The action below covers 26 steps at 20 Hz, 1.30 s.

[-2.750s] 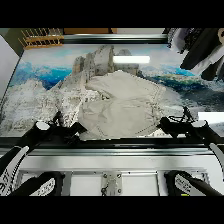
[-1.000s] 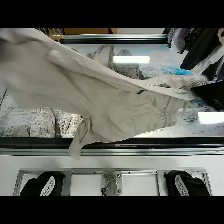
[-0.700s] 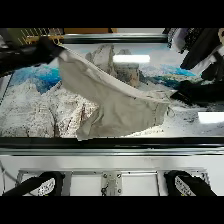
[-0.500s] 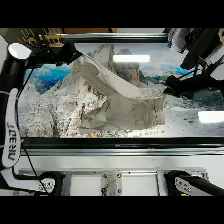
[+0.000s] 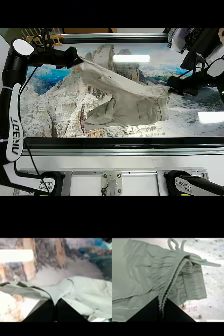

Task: Fold the clothes and pants, and hang the long-sleeved shirts on hangers.

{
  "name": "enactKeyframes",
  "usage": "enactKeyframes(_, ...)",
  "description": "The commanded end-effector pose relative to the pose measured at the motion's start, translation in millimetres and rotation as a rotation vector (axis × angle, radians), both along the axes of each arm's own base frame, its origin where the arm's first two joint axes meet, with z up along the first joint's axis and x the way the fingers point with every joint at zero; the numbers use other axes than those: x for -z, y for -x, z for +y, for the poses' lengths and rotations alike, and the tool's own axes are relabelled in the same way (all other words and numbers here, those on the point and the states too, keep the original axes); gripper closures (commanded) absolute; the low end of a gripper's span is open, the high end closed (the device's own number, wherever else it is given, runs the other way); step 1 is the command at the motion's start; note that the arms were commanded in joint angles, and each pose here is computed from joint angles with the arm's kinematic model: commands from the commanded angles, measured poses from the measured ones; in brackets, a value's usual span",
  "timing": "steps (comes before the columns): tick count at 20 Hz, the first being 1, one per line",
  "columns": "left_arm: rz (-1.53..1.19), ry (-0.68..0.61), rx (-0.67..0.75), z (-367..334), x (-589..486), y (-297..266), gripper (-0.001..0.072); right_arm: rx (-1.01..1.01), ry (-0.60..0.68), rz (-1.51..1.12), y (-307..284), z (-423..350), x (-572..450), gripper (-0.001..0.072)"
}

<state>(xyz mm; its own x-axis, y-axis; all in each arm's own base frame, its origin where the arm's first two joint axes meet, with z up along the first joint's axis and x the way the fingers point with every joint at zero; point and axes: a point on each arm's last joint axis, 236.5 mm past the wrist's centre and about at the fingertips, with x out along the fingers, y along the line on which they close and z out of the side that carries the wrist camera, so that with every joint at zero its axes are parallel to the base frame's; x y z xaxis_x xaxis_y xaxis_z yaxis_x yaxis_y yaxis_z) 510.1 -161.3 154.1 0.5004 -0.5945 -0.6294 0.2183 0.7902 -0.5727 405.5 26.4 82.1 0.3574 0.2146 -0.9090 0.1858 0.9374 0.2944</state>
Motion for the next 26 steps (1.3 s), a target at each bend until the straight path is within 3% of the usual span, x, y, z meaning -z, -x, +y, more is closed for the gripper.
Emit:
enactKeyframes(1,0.089,-0.131,0.017,10.1,41.0,49.8,0.0704,-0.029,0.103,0.113,39.3,-17.6,28.6,0.0692)
enactKeyframes(8,0.315,-0.166,-0.025,-1.6,190.8,148.2,0.0704,-0.013,0.149,0.182,71.3,-27.1,109.2,0.0691)
enactKeyframes(17,0.382,-0.215,0.014,-19.4,245.2,184.3,0.0703,0.001,0.154,0.185,75.0,-29.6,144.5,0.0688)
enactKeyframes(18,0.38,-0.215,0.019,-19.4,242.9,185.4,0.0621,0.001,0.153,0.185,74.8,-29.8,144.2,0.0679)
enactKeyframes(19,0.367,-0.21,0.02,-20.1,236.5,184.8,0.0255,0.003,0.153,0.179,73.7,-30.3,142.2,0.0594)
enactKeyframes(20,0.346,-0.207,0.023,-20.1,227.8,183.9,0.0077,0.008,0.151,0.168,72.0,-31.4,136.8,0.0265)
enactKeyframes(21,0.321,-0.202,0.024,-19.8,216.1,182.2,0.0088,0.016,0.148,0.153,70.2,-33.6,128.2,0.0033)
enactKeyframes(26,0.186,-0.141,-0.006,-9.6,137.4,171.0,0.0088,0.028,0.11,0.134,79.3,-68.3,67.8,0.0013)
